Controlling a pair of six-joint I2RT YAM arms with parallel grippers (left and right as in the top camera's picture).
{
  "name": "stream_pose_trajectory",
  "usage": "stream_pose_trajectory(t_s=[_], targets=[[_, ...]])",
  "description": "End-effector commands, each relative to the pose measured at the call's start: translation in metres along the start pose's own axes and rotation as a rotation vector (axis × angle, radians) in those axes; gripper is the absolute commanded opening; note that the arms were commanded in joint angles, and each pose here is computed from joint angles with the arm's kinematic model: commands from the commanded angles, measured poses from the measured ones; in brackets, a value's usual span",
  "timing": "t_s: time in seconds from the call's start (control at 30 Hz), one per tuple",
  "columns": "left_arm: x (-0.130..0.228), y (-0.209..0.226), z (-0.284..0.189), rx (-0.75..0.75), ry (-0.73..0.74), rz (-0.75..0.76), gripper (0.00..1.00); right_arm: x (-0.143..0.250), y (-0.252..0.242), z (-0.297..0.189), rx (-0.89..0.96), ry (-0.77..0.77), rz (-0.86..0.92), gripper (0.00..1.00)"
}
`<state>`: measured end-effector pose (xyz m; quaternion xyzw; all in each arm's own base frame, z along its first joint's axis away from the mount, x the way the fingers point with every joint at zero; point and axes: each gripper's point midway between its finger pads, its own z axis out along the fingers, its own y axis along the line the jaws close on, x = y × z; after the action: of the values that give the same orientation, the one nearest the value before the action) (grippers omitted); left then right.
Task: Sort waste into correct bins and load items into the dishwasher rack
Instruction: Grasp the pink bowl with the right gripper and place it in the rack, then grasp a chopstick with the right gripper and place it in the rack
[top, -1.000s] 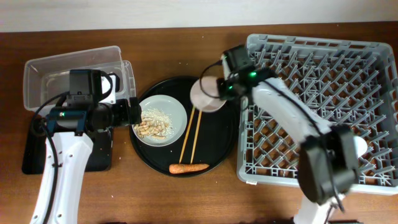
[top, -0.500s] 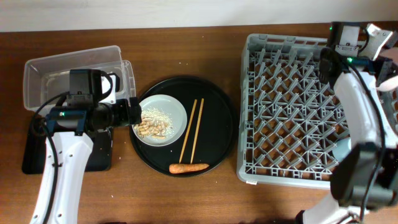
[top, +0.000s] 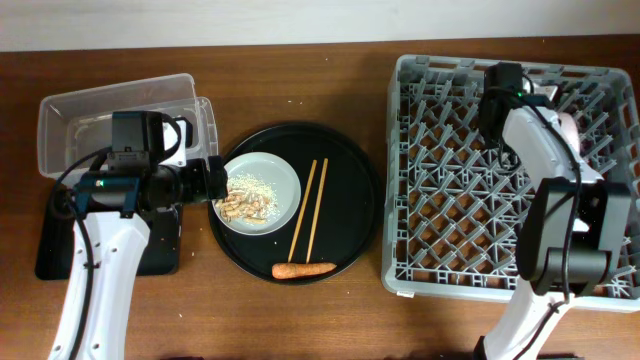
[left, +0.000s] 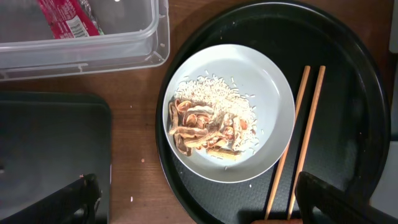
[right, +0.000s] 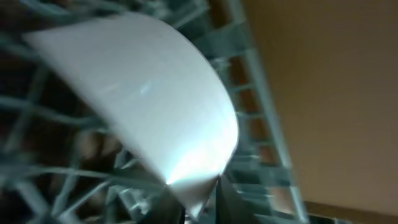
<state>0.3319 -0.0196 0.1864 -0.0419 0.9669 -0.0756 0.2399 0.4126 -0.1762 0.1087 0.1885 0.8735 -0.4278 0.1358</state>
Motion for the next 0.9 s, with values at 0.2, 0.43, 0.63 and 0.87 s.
stream_pose_trajectory(t_s=[0.2,0.43,0.63,0.87], targets=[[-0.002,0.000,-0.002,0.003,-0.008,0.018,0.99,-0.006,-0.020,-0.104,-0.520,-0.058,0.159,0.82],[0.002,0.030,-0.005,-0.111,0.002,-0.078,0.99,0.079,0.111,-0.305,-1.137,-0.023,-0.176,0.82],[0.011,0.078,-0.013,-0.186,0.015,-0.314,0.99,0.171,0.242,-0.331,-1.038,0.115,-0.253,0.73],[0.011,0.078,-0.013,-0.186,0.015,-0.314,0.99,0.207,0.284,-0.280,-0.831,0.192,-0.199,0.63]])
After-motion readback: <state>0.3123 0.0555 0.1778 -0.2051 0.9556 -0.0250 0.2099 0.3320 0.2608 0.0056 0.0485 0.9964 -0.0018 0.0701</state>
